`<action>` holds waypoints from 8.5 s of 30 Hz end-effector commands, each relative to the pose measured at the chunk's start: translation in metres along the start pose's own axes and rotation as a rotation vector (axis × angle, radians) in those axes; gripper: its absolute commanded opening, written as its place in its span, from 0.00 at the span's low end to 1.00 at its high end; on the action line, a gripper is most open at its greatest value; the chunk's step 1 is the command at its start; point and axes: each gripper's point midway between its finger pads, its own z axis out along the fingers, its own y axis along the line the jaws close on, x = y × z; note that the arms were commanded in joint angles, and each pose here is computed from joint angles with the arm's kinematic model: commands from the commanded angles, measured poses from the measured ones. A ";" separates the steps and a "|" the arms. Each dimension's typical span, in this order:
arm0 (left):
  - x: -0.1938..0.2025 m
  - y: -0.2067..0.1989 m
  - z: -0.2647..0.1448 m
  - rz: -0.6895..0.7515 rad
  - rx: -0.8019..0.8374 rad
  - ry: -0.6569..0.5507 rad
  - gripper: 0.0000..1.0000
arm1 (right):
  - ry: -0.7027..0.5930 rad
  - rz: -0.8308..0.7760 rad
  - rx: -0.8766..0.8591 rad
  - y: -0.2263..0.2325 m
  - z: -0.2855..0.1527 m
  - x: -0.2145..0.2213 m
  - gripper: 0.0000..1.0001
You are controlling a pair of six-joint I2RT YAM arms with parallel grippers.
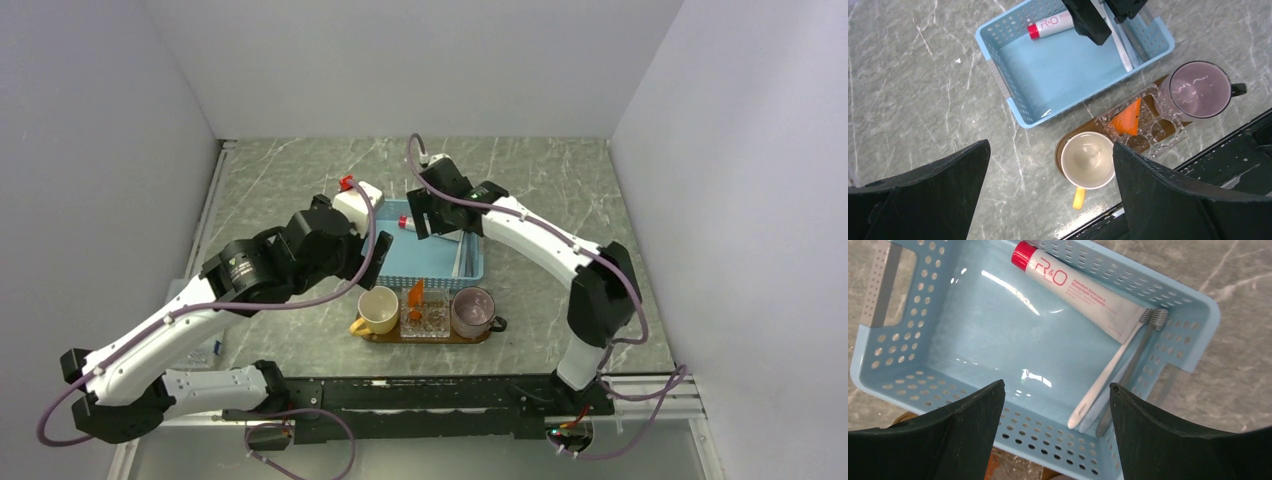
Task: Prepare toiletry sets of a toothbrush and toothpaste on the tray
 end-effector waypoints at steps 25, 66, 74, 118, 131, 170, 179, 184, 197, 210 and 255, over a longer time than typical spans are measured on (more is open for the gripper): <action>0.036 0.017 0.022 0.044 -0.003 -0.066 0.99 | 0.017 -0.188 -0.104 -0.001 0.127 0.004 0.79; 0.044 0.020 0.027 0.008 0.030 -0.063 0.99 | 0.078 -0.276 -0.028 -0.001 0.110 0.058 0.76; 0.045 0.021 0.028 0.007 0.028 -0.058 0.99 | 0.119 -0.275 -0.035 -0.001 0.115 0.072 0.61; 0.047 0.025 0.031 -0.013 0.012 -0.049 0.99 | 0.001 -0.261 -0.121 0.030 0.110 0.014 0.67; 0.048 0.026 0.031 -0.006 0.006 -0.048 0.99 | 0.034 -0.256 -0.131 0.029 0.137 0.021 0.64; 0.046 0.025 0.031 -0.016 0.018 -0.058 0.99 | 0.040 -0.256 -0.119 0.009 0.109 0.026 0.00; 0.043 0.023 0.029 -0.024 0.031 -0.072 0.99 | -0.078 -0.264 -0.105 0.009 0.055 -0.004 0.00; 0.035 0.022 0.027 -0.046 0.037 -0.090 0.99 | -0.145 -0.283 -0.095 0.012 0.021 -0.020 0.00; 0.005 -0.004 -0.002 -0.090 0.206 -0.173 0.99 | -0.276 -0.377 -0.212 0.033 -0.097 -0.030 0.00; -0.033 -0.056 -0.047 -0.322 0.637 -0.250 0.99 | -0.322 -0.448 -0.414 0.053 -0.179 0.017 0.00; 0.000 -0.060 -0.026 -0.556 0.925 0.000 0.54 | -0.426 -0.522 -0.627 0.112 -0.248 0.010 0.00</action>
